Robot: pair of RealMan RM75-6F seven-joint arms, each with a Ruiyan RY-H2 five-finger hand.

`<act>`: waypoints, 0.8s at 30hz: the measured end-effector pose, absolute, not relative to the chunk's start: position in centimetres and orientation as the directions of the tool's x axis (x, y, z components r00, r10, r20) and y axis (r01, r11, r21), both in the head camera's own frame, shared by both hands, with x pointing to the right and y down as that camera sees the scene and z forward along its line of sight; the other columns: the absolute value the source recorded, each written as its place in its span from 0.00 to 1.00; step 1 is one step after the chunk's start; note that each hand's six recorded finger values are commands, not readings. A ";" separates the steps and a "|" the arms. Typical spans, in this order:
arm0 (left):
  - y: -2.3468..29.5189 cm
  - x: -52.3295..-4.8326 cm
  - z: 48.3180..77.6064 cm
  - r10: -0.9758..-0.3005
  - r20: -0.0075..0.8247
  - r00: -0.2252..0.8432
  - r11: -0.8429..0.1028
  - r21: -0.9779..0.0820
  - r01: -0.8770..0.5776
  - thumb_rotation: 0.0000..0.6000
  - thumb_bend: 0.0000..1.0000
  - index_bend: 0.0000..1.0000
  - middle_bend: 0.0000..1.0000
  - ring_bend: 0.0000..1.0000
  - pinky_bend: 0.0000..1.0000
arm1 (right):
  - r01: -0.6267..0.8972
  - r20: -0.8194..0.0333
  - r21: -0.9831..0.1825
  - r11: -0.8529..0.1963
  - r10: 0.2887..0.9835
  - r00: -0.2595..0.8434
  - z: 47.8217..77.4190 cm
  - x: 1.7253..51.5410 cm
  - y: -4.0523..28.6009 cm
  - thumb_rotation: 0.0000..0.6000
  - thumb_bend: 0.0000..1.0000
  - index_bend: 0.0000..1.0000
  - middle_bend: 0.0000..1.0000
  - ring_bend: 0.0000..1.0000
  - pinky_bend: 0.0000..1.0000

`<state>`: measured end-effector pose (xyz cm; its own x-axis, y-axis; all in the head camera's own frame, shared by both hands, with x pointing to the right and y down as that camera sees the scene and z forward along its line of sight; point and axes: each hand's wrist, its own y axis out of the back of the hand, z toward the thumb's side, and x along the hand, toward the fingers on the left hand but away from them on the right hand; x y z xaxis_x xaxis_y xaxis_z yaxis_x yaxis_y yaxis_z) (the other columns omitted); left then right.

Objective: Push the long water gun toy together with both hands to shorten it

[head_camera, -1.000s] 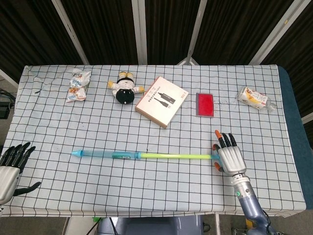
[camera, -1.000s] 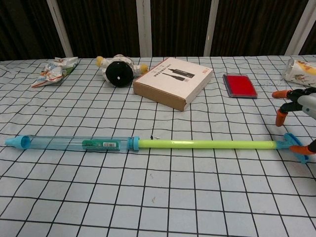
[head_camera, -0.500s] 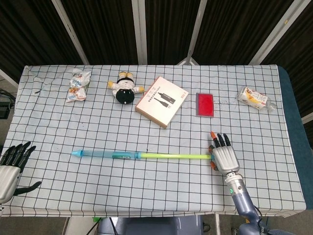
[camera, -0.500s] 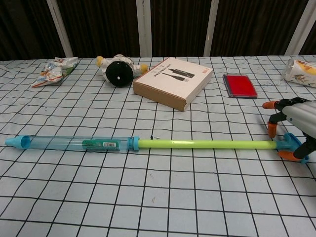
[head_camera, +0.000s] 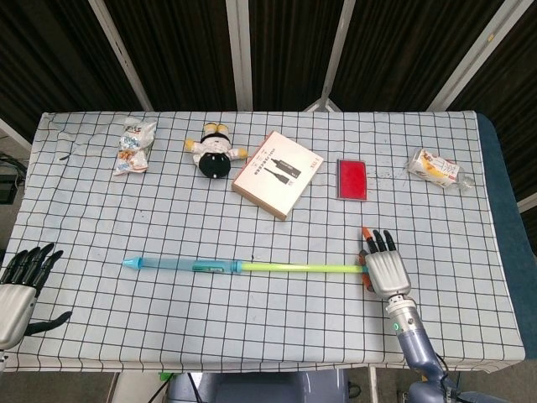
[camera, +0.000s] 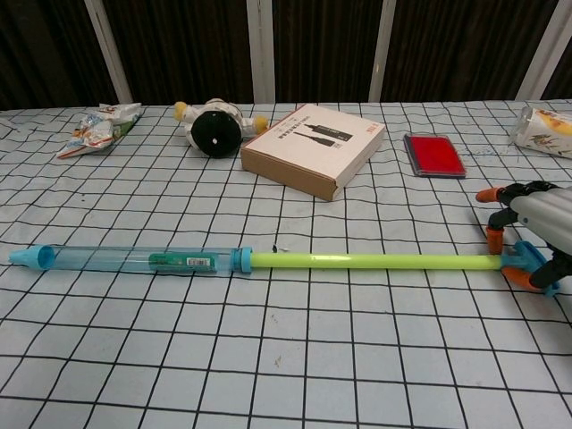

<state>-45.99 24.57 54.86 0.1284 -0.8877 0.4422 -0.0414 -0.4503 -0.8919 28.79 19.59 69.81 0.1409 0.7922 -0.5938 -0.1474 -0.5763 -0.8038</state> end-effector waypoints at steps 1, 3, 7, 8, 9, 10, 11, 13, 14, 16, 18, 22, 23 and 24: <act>24.6 -46.0 54.9 -0.888 0.442 0.129 -0.450 -0.892 -0.041 1.00 0.12 0.01 0.00 0.00 0.00 | -0.149 -0.595 -0.803 -0.577 0.792 0.140 69.8 28.8 19.6 1.00 0.43 0.56 0.13 0.00 0.00; 24.6 -45.9 54.8 -0.888 0.441 0.131 -0.449 -0.892 -0.041 1.00 0.12 0.01 0.00 0.00 0.00 | -0.149 -0.596 -0.802 -0.579 0.791 0.138 69.8 28.8 19.6 1.00 0.43 0.58 0.14 0.00 0.00; 24.6 -45.8 54.8 -0.888 0.440 0.134 -0.448 -0.893 -0.039 1.00 0.12 0.01 0.00 0.00 0.00 | -0.149 -0.597 -0.801 -0.580 0.790 0.136 69.7 28.9 19.5 1.00 0.43 0.59 0.15 0.00 0.00; 24.6 -45.8 54.8 -0.888 0.440 0.134 -0.449 -0.893 -0.038 1.00 0.12 0.01 0.00 0.00 0.00 | -0.150 -0.597 -0.801 -0.579 0.790 0.137 69.7 28.9 19.5 1.00 0.43 0.59 0.15 0.00 0.00; 24.6 -45.8 54.8 -0.887 0.441 0.134 -0.449 -0.893 -0.035 1.00 0.12 0.02 0.00 0.00 0.00 | -0.147 -0.596 -0.802 -0.578 0.791 0.138 69.6 28.9 19.4 1.00 0.43 0.59 0.15 0.00 0.00; 24.6 -45.7 54.8 -0.887 0.442 0.135 -0.450 -0.893 -0.029 1.00 0.12 0.02 0.00 0.00 0.00 | -0.143 -0.594 -0.804 -0.578 0.792 0.140 69.6 28.8 19.4 1.00 0.43 0.59 0.15 0.00 0.00; 24.6 -45.7 54.8 -0.886 0.444 0.136 -0.451 -0.892 -0.025 1.00 0.12 0.03 0.00 0.00 0.00 | -0.139 -0.593 -0.805 -0.577 0.793 0.141 69.5 28.8 19.4 1.00 0.43 0.59 0.15 0.00 0.00; 24.6 -45.5 54.9 -0.883 0.448 0.140 -0.454 -0.891 -0.014 1.00 0.12 0.04 0.00 0.00 0.00 | -0.132 -0.590 -0.807 -0.575 0.794 0.146 69.3 28.7 19.3 1.00 0.43 0.59 0.15 0.00 0.00; 24.6 -45.3 55.0 -0.880 0.452 0.144 -0.458 -0.889 -0.006 1.00 0.12 0.05 0.00 0.00 0.00 | -0.130 -0.589 -0.808 -0.574 0.795 0.148 69.2 28.7 19.2 1.00 0.43 0.59 0.15 0.00 0.00; 24.4 -44.7 55.1 -0.875 0.459 0.153 -0.465 -0.886 0.002 1.00 0.12 0.10 0.00 0.00 0.00 | -0.126 -0.587 -0.809 -0.574 0.795 0.153 69.1 28.6 19.2 1.00 0.43 0.59 0.15 0.00 0.00; 24.0 -44.1 55.2 -0.870 0.466 0.162 -0.472 -0.882 0.008 1.00 0.13 0.16 0.00 0.00 0.00 | -0.122 -0.588 -0.809 -0.576 0.793 0.156 69.1 28.5 19.2 1.00 0.43 0.59 0.15 0.00 0.00; 22.4 -42.4 55.6 -0.857 0.481 0.184 -0.480 -0.876 0.052 1.00 0.18 0.23 0.00 0.00 0.00 | -0.112 -0.589 -0.808 -0.578 0.792 0.163 69.0 28.4 19.3 1.00 0.43 0.59 0.15 0.00 0.00; 22.0 -41.9 55.7 -0.855 0.483 0.190 -0.480 -0.875 0.066 1.00 0.20 0.25 0.00 0.00 0.00 | -0.110 -0.589 -0.808 -0.578 0.792 0.164 68.9 28.4 19.4 1.00 0.43 0.59 0.15 0.00 0.00; 21.5 -41.5 55.9 -0.852 0.485 0.197 -0.479 -0.874 0.081 1.00 0.22 0.26 0.01 0.00 0.00 | -0.107 -0.587 -0.810 -0.577 0.792 0.167 68.8 28.3 19.4 1.00 0.43 0.59 0.15 0.00 0.00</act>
